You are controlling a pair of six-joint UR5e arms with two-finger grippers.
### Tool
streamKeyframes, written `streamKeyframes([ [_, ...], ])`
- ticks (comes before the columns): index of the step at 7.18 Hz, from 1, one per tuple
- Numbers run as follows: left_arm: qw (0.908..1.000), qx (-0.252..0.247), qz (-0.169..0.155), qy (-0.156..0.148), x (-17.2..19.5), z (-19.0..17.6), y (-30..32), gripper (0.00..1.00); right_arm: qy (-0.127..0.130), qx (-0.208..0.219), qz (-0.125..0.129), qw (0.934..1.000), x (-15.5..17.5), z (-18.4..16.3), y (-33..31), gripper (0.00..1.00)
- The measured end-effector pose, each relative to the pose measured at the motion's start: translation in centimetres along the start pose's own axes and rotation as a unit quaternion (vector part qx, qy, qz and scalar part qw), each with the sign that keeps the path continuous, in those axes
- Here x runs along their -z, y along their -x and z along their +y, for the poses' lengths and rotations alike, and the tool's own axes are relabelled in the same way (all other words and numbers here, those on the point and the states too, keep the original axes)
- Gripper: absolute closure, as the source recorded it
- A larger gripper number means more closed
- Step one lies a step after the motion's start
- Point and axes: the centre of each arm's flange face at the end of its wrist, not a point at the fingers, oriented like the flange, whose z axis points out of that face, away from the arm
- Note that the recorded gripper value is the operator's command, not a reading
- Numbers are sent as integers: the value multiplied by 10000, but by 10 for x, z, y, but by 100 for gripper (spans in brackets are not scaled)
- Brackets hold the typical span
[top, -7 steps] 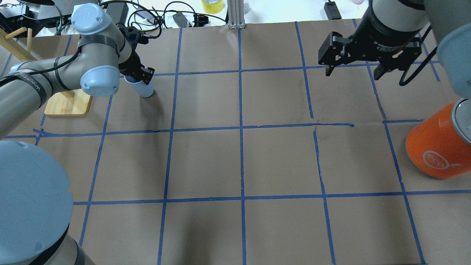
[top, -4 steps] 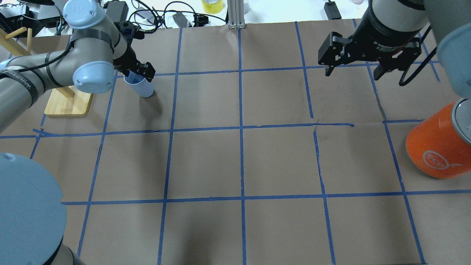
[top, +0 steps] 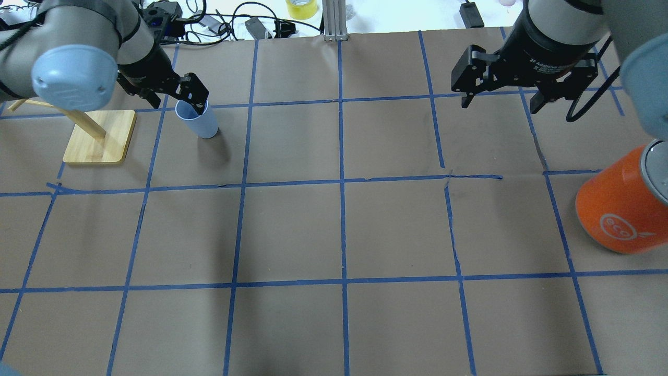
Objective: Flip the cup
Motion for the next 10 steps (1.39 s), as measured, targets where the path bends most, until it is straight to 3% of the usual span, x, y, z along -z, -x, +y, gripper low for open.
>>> streamKeyframes([
  [2, 9999, 173, 2, 2, 61, 41, -21, 0, 6, 0, 5, 10000, -1, 0, 0, 0],
  [4, 9996, 166, -212, -42, 94, 66, -54, 0, 11, 0, 6, 10000, -1, 0, 0, 0],
  [10, 9994, 28, -326, -118, 114, 83, -78, 0, 13, 0, 10, 10000, -1, 0, 0, 0],
])
